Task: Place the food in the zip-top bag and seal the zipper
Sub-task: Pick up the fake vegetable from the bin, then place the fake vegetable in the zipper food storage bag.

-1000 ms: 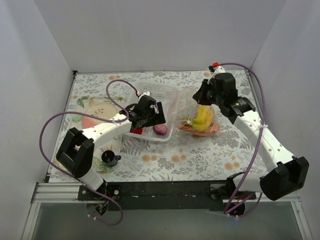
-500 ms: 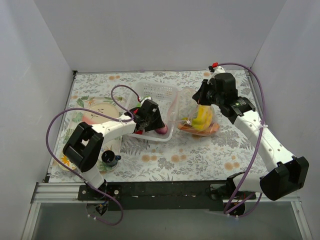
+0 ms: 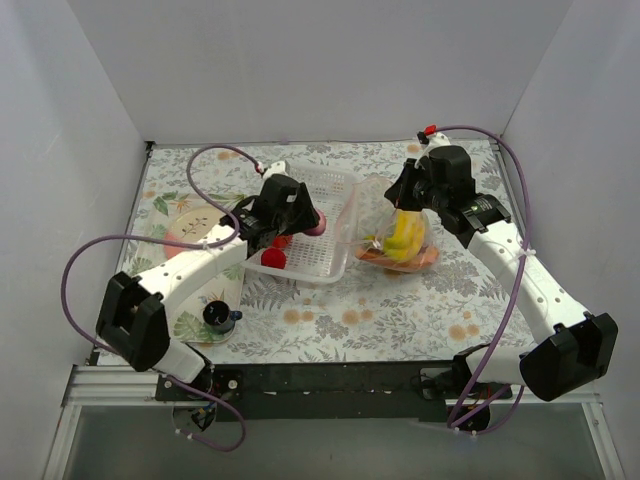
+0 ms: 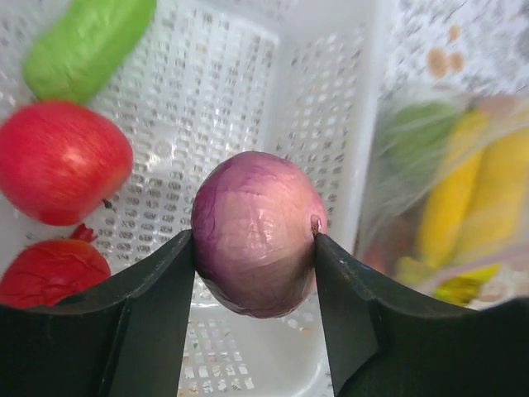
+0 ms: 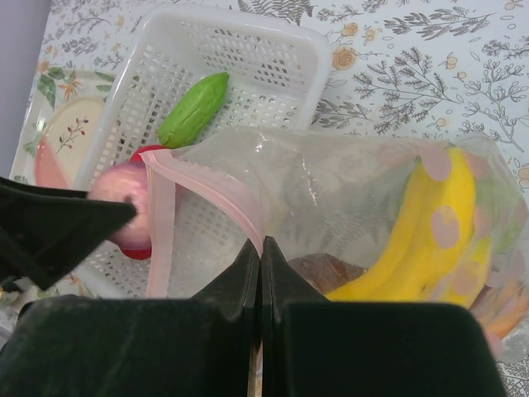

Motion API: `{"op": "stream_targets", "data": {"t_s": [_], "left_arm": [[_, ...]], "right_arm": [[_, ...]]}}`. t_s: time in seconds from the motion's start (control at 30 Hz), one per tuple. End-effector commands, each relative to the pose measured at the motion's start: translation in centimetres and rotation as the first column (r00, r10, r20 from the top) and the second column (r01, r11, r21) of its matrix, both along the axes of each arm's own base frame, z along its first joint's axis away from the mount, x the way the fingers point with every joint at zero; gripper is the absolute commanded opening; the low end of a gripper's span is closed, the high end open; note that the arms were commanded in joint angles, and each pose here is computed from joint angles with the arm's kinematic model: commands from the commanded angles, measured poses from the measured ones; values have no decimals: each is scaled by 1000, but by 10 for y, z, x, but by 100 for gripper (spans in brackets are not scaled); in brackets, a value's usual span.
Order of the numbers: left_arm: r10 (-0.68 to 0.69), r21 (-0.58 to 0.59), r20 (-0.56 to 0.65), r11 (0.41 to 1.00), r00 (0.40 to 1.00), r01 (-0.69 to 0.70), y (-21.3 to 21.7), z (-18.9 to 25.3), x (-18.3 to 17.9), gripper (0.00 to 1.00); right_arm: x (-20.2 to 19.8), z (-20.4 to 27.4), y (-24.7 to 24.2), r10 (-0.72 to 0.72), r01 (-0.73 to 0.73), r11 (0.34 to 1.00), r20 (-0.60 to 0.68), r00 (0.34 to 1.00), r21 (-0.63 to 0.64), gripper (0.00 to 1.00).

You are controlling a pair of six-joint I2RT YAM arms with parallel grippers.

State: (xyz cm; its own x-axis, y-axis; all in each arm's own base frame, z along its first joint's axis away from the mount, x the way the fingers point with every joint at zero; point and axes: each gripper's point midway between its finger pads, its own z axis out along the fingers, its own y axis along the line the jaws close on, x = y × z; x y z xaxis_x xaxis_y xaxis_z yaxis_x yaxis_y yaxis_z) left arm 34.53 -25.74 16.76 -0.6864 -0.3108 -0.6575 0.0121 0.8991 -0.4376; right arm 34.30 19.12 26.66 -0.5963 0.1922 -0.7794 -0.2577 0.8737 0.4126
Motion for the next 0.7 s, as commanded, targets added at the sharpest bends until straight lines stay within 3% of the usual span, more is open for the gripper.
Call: {"op": "stream_targets", "data": {"t_s": [0.0, 0.27, 0.5, 0.63, 0.67], "left_arm": [[31, -23, 155, 999, 987, -28, 19, 78, 4, 15], [-87, -158, 203, 980, 975, 121, -24, 133, -13, 14], [-181, -198, 193, 956, 964, 218, -80, 135, -22, 15], [-207, -205, 169, 949, 964, 240, -105, 122, -17, 19], [-206, -204, 165, 950, 965, 237, -110, 118, -12, 26]], "right_arm": [[7, 31, 5, 6, -8, 999, 69, 998, 35, 1], [8, 31, 8, 3, -4, 1000, 49, 999, 24, 1], [9, 33, 11, -3, 3, 1000, 40, 999, 16, 1], [8, 36, 13, -1, 0, 1000, 36, 999, 19, 1], [7, 39, 13, -4, 3, 1000, 37, 999, 27, 1]]}}
